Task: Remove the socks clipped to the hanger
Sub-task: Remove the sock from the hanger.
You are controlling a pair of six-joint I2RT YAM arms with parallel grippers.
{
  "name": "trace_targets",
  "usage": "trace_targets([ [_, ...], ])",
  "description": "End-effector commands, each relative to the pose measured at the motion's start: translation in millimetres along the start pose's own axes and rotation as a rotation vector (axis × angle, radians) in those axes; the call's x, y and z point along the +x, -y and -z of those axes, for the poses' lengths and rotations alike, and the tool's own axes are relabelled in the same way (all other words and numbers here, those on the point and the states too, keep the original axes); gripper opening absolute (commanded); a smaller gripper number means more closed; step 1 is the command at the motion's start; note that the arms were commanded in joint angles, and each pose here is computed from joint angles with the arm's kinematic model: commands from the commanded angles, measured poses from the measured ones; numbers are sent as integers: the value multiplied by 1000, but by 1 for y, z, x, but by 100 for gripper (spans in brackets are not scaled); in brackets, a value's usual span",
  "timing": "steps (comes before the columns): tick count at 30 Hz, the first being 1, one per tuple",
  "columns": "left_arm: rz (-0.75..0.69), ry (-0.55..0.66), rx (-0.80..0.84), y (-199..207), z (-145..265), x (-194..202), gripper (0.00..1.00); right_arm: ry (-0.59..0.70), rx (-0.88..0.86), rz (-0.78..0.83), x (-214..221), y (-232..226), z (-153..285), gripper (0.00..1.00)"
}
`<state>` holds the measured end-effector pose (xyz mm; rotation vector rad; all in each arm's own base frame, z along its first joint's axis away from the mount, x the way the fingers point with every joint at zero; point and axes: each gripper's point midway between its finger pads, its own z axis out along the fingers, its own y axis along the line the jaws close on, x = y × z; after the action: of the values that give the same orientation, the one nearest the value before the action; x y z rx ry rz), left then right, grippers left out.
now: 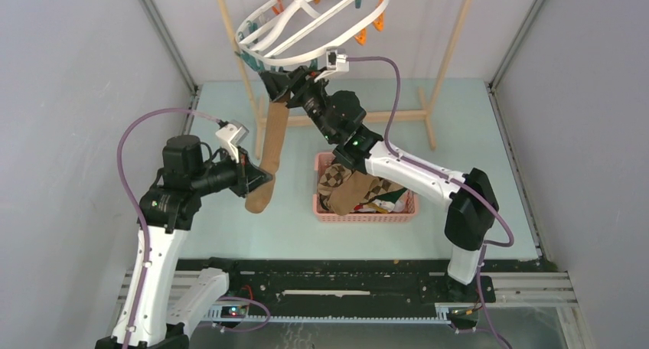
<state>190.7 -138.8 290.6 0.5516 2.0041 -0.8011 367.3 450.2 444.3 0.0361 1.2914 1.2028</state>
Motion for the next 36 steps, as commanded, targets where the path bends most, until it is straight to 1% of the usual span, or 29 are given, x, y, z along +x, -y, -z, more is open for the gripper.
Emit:
trace_targets([
  [1, -44, 14, -13, -3, -1, 1, 0, 37, 14, 29, -17, 0, -14, 72],
  [4, -51, 12, -19, -4, 0, 2, 0, 33, 13, 20, -19, 2, -17, 67],
  [7, -55, 13, -20, -3, 0, 2, 0, 24, 9, 12, -19, 3, -18, 60],
  [12, -51, 8, -18, -4, -1, 4, 0, 20, -3, -6, -23, 4, -18, 43],
  [15, -47, 3, -19, -5, -2, 6, 0, 22, -14, -19, -26, 2, -18, 29],
  [17, -47, 1, -24, -6, -2, 8, 0, 24, -26, -22, -29, 0, -18, 23],
  [20, -48, -6, -33, -10, -4, 11, 0, 21, -33, -27, -31, -2, -17, 19],
  [24, -46, -15, -33, -12, -6, 15, 0, 13, -52, -47, -32, -4, -12, 19],
  [25, -45, -17, -33, -12, -7, 15, 0, 8, -55, -56, -32, -4, -10, 22],
  [26, -47, -16, -31, -12, -7, 15, 0, 1, -60, -64, -31, -5, -8, 29],
  [28, -55, -12, -30, -11, -6, 14, 0, -25, -65, -77, -25, -5, -2, 50],
  [32, -77, -6, -14, -7, -4, 14, 0, -74, -78, -83, -13, -9, 14, 79],
  [34, -93, -3, -2, -4, -2, 13, 0, -100, -94, -86, -8, -12, 25, 97],
  [35, -103, 1, 4, -2, 0, 12, 0, -118, -101, -91, -4, -13, 31, 99],
  [36, -114, 4, 11, 0, 1, 10, 0, -137, -106, -104, 1, -14, 38, 100],
])
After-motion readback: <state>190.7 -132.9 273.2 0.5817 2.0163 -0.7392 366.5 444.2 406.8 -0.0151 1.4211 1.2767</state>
